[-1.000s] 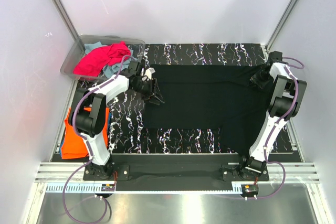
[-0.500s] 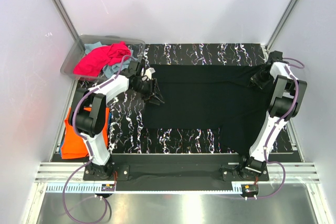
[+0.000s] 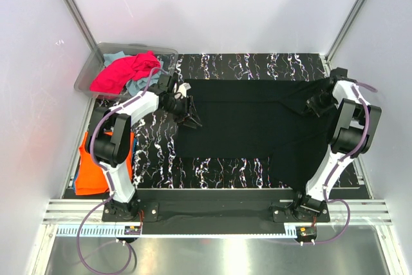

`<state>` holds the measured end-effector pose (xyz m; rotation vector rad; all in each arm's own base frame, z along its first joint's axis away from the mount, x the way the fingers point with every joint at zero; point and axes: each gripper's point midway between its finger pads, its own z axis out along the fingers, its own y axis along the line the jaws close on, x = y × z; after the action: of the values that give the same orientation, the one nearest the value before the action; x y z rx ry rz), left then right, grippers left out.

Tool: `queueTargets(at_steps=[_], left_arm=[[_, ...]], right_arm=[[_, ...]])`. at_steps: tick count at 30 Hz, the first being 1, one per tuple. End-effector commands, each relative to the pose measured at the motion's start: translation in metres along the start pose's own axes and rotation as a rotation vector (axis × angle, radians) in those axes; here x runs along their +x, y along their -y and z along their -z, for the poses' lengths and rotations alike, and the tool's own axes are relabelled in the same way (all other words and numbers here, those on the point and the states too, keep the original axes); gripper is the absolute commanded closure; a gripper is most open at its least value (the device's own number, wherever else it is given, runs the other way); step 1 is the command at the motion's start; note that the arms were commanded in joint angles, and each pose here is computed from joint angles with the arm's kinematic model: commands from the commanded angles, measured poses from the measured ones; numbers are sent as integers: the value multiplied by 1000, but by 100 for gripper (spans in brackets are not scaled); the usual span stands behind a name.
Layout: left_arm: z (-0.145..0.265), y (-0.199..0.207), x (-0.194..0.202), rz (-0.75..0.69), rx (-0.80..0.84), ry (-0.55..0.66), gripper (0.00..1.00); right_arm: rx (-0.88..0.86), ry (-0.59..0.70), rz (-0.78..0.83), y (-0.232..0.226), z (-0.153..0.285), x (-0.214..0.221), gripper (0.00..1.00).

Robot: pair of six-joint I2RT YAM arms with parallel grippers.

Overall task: Fold and stack the t-shirts
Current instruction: Fold the tshirt

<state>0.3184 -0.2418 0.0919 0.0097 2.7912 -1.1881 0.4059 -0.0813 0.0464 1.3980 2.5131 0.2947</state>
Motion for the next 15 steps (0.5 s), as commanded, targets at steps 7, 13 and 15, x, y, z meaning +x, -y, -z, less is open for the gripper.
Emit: queueTargets(at_steps=[7, 13, 15], left_arm=[[6, 14, -8, -43, 47, 16, 58], [6, 15, -8, -47, 48, 17, 58], [7, 13, -9, -47, 45, 21, 58]], right_arm=[[-27, -17, -175, 6, 17, 30, 100], [-54, -42, -319, 7, 10, 46, 93], [-96, -61, -339, -1, 12, 50, 90]])
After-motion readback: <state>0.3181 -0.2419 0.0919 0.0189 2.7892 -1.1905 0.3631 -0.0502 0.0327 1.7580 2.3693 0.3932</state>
